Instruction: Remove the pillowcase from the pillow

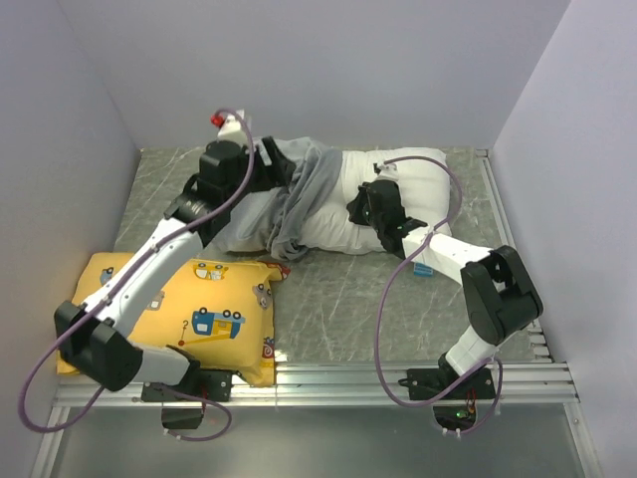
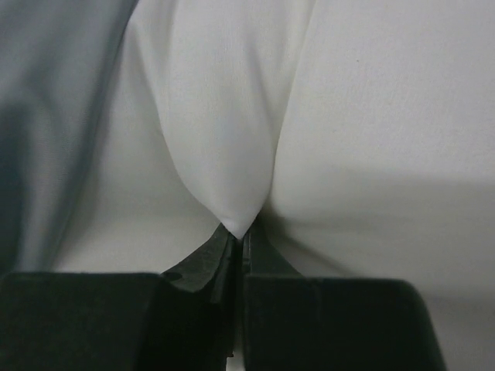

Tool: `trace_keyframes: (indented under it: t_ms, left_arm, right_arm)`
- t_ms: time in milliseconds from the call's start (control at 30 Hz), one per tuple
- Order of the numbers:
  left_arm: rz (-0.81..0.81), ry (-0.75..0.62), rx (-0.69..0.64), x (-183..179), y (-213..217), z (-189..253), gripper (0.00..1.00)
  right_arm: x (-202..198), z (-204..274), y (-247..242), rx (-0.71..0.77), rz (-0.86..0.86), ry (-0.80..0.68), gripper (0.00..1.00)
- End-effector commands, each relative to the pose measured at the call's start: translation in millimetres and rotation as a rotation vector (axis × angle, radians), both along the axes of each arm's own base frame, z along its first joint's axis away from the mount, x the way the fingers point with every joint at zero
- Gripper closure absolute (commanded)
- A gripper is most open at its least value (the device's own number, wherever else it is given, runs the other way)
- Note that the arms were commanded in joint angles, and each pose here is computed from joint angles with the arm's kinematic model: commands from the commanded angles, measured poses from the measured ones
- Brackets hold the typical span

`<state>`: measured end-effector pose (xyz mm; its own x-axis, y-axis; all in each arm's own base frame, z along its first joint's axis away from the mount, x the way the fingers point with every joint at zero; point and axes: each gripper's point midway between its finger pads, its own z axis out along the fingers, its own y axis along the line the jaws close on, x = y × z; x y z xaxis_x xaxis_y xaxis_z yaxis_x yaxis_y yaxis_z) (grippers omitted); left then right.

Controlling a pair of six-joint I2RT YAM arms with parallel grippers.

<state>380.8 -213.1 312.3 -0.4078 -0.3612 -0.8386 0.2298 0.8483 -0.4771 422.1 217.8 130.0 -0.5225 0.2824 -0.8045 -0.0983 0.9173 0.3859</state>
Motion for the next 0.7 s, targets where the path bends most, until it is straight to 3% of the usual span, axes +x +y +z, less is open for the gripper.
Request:
trace_keyframes:
  t_ms: [0, 67, 100, 167, 300, 467, 567, 600, 667]
  left_arm:
    - [-0.032, -0.015, 0.100, 30.0, -15.0, -1.0, 0.20]
    - [-0.061, -0.014, 0.152, 45.8, -26.3, 3.1, 0.21]
    - [-0.091, 0.044, 0.193, 55.6, -37.1, -25.0, 0.21]
    - [-0.093, 0.037, 0.232, 68.6, -46.3, -22.4, 0.21]
    - [-0.065, 0.116, 0.320, 93.6, -52.4, -61.4, 0.23]
    - [-0.070, 0.130, 0.346, 97.8, -56.9, -71.3, 0.27]
    - [0.025, 0.149, 0.407, 107.2, -39.7, -76.5, 0.53]
    - [0.058, 0.154, 0.430, 110.8, -33.3, -79.6, 0.77]
    - [0.180, 0.144, 0.483, 120.1, -6.8, -74.1, 0.98]
  right_arm:
    - [-40.6, -70.5, -12.1, -0.093, -0.006, 0.213, 1.00]
    - [-40.6, -71.2, -12.9, -0.101, -0.007, 0.218, 1.00]
    - [-39.9, -69.9, -12.6, -0.103, -0.009, 0.217, 1.00]
    - [-39.9, -68.5, -13.3, -0.105, -0.011, 0.214, 1.00]
    - [-38.5, -65.2, -18.5, -0.129, -0.028, 0.208, 1.00]
    - [-37.0, -63.1, -23.2, -0.146, -0.042, 0.204, 1.00]
    - [-34.1, -60.1, -29.5, -0.148, -0.062, 0.202, 1.00]
    - [-32.8, -59.4, -33.0, -0.145, -0.074, 0.201, 1.00]
    - [-29.2, -56.6, -43.7, -0.134, -0.106, 0.199, 1.00]
